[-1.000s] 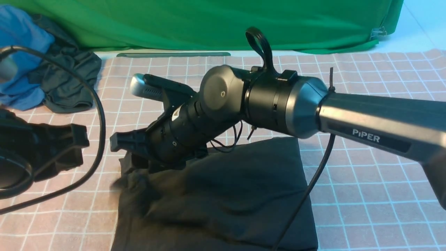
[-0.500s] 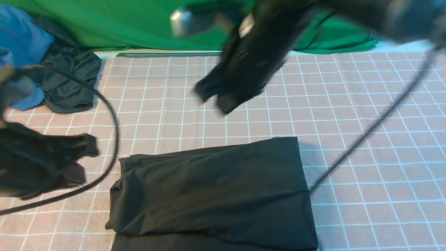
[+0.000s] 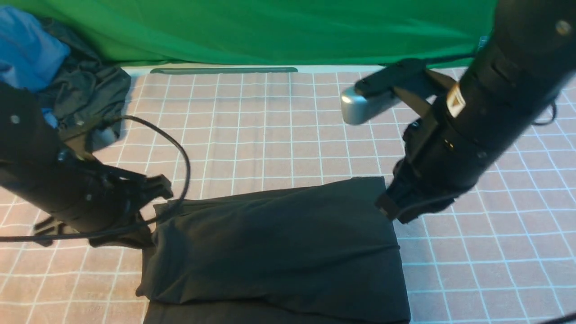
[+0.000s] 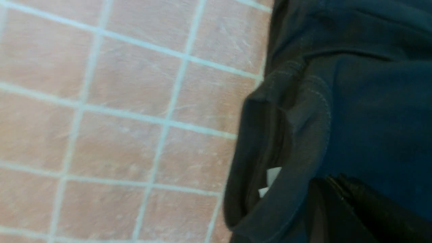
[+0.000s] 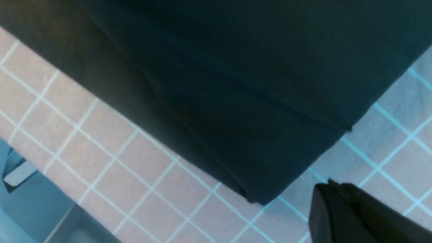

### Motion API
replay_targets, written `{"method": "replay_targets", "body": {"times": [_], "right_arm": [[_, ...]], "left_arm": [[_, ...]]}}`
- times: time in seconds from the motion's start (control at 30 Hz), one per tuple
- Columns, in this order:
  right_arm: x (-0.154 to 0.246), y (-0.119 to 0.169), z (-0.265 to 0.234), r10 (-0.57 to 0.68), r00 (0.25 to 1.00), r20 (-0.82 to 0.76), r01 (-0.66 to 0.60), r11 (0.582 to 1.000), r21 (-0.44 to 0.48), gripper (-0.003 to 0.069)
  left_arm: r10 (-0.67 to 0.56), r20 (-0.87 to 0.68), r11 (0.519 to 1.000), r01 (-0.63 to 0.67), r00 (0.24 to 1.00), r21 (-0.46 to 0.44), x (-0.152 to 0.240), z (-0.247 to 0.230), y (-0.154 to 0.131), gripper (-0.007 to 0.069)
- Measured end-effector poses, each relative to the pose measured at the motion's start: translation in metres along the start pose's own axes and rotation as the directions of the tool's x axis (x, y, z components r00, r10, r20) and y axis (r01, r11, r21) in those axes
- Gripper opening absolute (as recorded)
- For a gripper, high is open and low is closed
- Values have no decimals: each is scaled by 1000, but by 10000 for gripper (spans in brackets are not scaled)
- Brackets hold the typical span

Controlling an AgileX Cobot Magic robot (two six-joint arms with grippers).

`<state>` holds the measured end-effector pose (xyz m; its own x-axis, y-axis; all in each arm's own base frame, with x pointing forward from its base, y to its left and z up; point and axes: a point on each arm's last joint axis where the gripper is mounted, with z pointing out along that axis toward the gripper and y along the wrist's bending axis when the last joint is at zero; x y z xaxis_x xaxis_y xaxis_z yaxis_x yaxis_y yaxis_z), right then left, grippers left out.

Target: Fold a long-sleeved shirt over a pink coffee tablecloth.

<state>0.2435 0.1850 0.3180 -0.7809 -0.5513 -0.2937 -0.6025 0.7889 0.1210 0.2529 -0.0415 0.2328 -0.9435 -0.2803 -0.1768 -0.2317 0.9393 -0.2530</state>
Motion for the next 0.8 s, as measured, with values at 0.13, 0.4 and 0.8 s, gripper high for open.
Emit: {"method": "replay_targets", "body": {"times": [0.13,0.4,0.8], "right_arm": [[5,1,-6,-1,999,40,1,1000,0,36],[-1,0,-7,-1,993,117,1,1000,4,36],[-6,0,-8,0,987,164,-1,1000,5,36]], "left_arm": [[34,-31,999,-34,999,-6,-5,18,-1,50],[52,-62,998,-54,997,-36,-11,38,3,368],[94,-166,995,-89,982,38,-6,52,-2,81]]}}
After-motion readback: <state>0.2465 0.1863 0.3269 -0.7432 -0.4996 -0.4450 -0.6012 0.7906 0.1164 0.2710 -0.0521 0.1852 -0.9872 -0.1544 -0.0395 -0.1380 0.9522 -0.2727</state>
